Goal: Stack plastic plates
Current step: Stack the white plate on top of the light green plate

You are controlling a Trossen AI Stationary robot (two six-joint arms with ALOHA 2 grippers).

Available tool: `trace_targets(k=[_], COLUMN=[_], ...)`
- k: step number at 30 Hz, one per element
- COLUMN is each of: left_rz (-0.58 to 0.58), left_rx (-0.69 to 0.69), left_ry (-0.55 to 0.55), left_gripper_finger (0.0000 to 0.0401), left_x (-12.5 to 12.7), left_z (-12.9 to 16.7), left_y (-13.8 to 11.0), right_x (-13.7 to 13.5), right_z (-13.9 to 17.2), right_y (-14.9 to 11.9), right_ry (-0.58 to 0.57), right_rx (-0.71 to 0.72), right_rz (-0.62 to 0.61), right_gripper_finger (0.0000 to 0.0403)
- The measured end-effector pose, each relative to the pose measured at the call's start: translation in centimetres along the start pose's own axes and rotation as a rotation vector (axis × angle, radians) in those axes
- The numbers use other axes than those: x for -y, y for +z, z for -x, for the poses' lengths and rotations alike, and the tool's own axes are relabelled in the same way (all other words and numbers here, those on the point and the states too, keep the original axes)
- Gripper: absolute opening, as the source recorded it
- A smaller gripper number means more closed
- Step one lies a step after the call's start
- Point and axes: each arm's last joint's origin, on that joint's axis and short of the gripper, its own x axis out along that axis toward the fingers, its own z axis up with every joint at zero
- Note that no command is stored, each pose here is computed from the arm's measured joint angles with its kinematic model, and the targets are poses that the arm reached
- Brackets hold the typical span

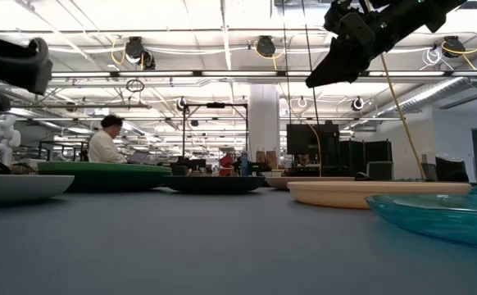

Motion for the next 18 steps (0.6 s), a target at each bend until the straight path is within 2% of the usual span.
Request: trace_targets(k=[7, 13, 18], left_rz=[-0.046, -0.172, -0.219], left_rx=[0.011, 0.083, 0.127], left_ry=[-0.047, -0.159, -0.12], left_gripper_finger=[0.0017, 0.0012, 0.0012], left_x=[0.0, 1.3, 0.8], left_z=[1.6, 5.3, 8.6], left_y=[0.2, 2.9, 5.1], right_x=[0.0, 0.0, 0.0], right_z=[0.0, 0.0, 0.0], right_y=[0.0, 0.0, 0.0], right_ry=[0.0, 0.0, 0.0], right_rx=[0.0, 0.0, 0.0], right_rz=[0.002, 0.002, 0.001], right_gripper_finger=[0.0086, 0.0086, 0.0086])
